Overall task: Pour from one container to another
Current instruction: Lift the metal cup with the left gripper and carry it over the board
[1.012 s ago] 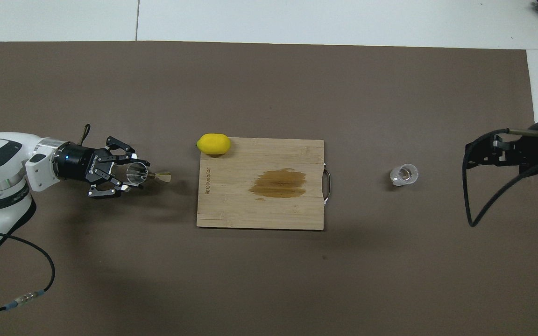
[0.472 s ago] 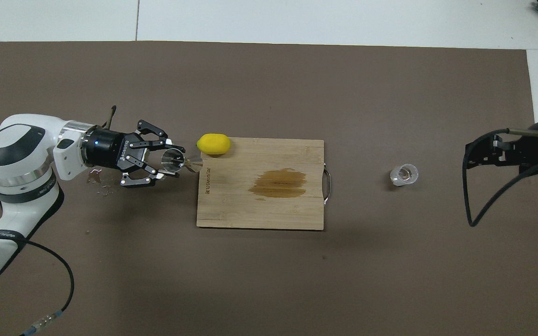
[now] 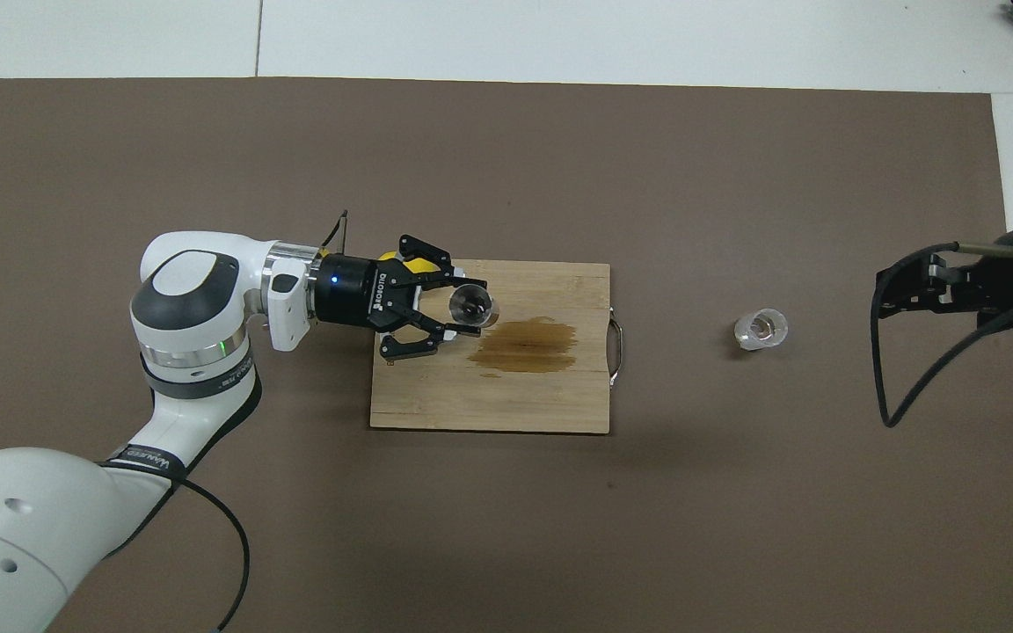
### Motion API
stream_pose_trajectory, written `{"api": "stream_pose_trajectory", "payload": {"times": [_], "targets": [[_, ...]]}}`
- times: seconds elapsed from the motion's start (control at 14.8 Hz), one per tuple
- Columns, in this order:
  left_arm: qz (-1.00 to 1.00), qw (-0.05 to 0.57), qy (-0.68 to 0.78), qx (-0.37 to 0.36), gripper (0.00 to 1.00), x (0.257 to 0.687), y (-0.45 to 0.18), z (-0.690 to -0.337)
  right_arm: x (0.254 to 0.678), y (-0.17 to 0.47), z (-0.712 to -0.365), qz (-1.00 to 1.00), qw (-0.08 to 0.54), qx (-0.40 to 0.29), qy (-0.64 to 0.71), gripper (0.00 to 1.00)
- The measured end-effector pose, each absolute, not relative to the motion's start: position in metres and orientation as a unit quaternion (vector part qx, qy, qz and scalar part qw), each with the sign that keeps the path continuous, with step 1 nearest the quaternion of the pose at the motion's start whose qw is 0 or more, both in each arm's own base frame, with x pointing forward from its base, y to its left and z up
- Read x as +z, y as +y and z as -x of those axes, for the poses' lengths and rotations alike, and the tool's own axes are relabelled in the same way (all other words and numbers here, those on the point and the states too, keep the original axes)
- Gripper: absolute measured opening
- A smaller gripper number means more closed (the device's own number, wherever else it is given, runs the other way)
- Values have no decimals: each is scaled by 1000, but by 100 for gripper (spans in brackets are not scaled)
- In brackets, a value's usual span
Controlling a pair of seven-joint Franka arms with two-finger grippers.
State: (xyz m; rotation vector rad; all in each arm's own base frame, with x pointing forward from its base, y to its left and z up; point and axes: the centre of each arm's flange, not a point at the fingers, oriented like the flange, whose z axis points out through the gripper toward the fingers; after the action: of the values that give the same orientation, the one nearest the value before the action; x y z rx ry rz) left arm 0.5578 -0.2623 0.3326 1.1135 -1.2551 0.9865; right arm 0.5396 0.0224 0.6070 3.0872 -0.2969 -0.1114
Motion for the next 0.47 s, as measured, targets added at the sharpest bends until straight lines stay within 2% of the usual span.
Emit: {"api": "stream_pose_trajectory", "payload": {"times": [0.47], "targets": [[-542, 539, -507, 398, 50, 304, -301, -539, 605, 27, -536, -994, 21, -49, -92, 100]]}}
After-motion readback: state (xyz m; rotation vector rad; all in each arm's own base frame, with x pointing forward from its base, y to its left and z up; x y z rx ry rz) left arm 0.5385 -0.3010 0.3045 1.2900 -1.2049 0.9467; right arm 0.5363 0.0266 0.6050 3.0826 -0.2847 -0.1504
